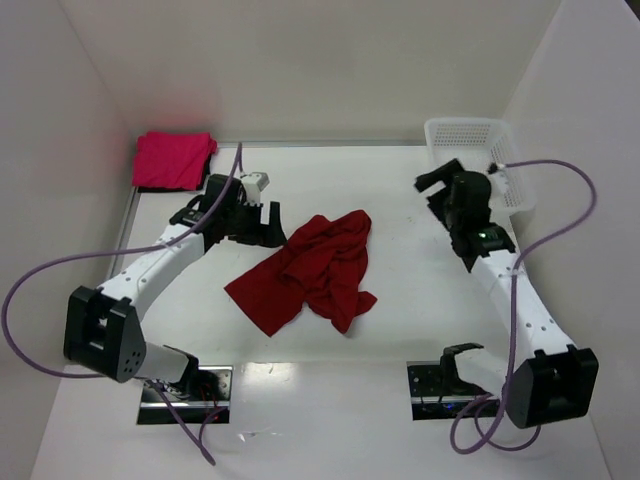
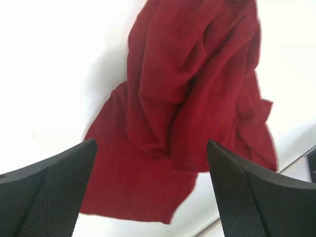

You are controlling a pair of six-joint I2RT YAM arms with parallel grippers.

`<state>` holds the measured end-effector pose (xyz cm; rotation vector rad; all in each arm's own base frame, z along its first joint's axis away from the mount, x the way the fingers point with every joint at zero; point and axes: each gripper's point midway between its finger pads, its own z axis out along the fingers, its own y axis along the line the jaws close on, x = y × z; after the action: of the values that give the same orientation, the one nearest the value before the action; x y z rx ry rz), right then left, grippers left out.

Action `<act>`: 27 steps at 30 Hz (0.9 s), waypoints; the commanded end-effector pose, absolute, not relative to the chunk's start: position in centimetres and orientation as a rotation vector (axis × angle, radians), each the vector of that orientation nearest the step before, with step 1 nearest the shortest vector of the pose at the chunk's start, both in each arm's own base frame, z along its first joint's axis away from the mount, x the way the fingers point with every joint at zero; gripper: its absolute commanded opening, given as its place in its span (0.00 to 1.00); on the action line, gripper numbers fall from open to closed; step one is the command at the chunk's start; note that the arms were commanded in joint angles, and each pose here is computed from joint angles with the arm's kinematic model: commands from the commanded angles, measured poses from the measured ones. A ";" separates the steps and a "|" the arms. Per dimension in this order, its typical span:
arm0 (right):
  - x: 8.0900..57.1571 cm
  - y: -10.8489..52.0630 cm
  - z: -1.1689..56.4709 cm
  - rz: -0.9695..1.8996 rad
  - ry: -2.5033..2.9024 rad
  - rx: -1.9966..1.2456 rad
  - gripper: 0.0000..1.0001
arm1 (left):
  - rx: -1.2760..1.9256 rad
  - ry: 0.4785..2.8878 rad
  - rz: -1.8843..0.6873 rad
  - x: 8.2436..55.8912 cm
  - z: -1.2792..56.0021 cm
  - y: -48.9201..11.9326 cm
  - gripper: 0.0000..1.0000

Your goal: Fold and stack the t-shirts

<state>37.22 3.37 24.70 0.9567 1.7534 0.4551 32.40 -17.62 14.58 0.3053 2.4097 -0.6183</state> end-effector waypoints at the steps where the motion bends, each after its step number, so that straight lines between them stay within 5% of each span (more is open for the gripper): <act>1: 35.4 13.0 21.3 0.469 2.141 0.479 1.00 | 0.130 2.327 -0.605 31.3 18.0 -15.8 0.99; 13: 29.9 30.6 12.4 0.580 2.524 -0.278 1.00 | -0.131 2.385 -0.603 27.6 16.4 -12.9 0.99; 22: 30.8 31.6 7.7 0.413 2.615 -0.267 0.98 | -0.151 2.377 -0.614 27.6 16.4 -12.9 0.99; 23: 30.8 31.1 7.3 0.382 2.616 -0.260 0.94 | -0.164 2.378 -0.619 27.6 16.4 -13.0 0.99; 27: 32.0 31.4 8.9 0.395 2.550 -0.193 0.50 | -0.153 2.379 -0.642 27.4 16.3 -13.3 0.99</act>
<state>29.78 31.03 6.00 -0.2574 2.6504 0.4023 27.30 -13.04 15.59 -0.1313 2.4123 -0.6077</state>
